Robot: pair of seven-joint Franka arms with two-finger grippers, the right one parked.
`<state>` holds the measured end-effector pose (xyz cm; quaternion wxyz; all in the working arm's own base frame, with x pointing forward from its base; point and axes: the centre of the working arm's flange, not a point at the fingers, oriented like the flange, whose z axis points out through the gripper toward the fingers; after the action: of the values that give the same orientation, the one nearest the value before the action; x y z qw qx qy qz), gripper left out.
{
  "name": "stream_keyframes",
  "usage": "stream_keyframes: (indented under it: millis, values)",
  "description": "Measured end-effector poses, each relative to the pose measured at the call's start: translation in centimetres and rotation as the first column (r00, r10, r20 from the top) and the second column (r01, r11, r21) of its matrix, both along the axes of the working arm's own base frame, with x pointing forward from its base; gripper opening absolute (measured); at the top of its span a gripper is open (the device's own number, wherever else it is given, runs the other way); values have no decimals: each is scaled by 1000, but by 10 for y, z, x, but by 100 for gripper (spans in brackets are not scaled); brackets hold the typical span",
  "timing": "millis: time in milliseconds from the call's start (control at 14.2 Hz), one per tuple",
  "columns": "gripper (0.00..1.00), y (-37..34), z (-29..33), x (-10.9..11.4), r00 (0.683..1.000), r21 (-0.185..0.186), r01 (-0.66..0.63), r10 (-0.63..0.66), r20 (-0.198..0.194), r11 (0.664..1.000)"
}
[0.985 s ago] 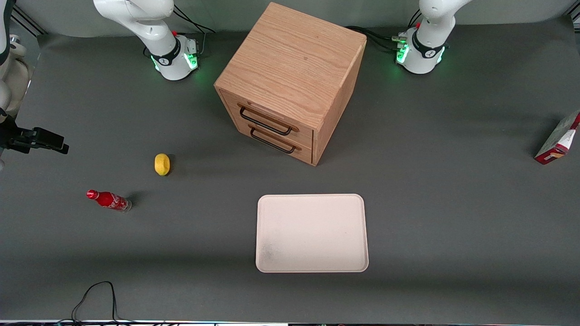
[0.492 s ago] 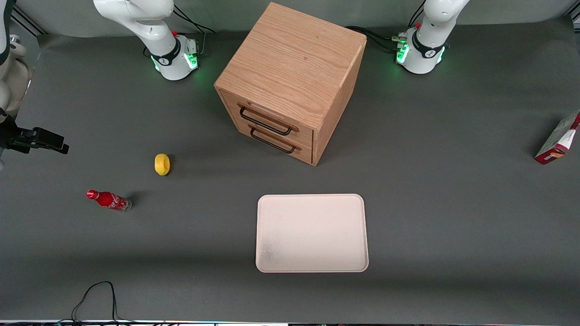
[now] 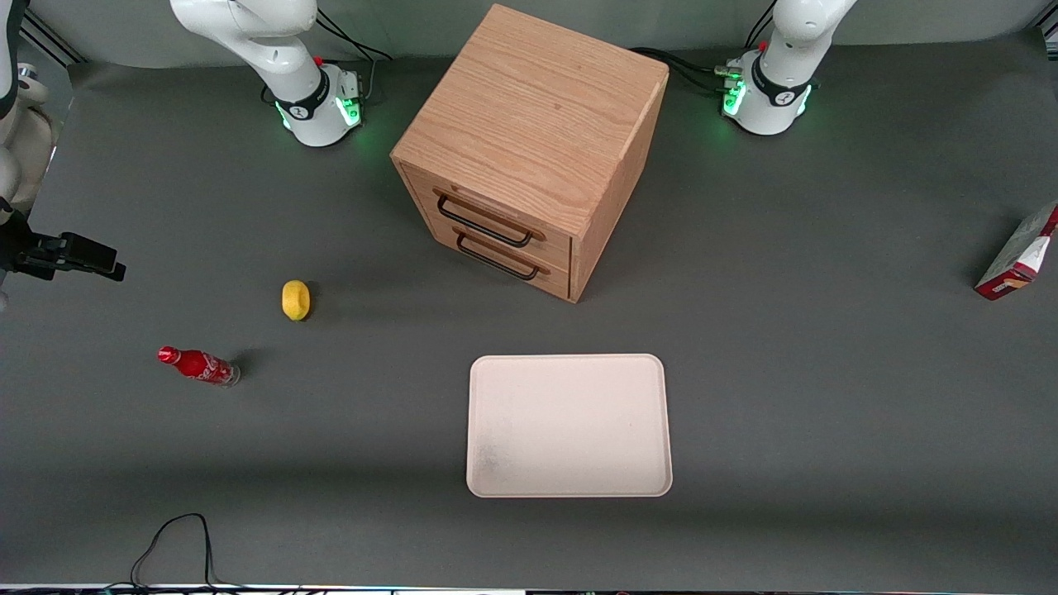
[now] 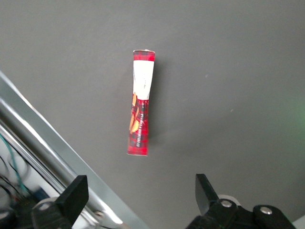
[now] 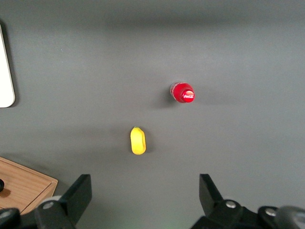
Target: Place red cookie box on tray
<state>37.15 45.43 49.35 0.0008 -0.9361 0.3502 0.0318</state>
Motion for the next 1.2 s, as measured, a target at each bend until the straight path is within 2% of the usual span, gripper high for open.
stream_keyframes:
  millis: [141, 352, 704, 985, 1196]
  values:
    - [100, 2, -8, 3, 997, -2, 78, -78, 1, 997]
    - [100, 1, -37, 5, 994, 4, 107, -107, 14, 994]
    - [100, -10, -124, -5, 986, -35, 153, -150, 70, 988]
    - [100, 0, -182, -16, 987, -73, 151, -147, 58, 986]
    - [100, 8, -208, -21, 989, -78, 139, -135, 54, 987]
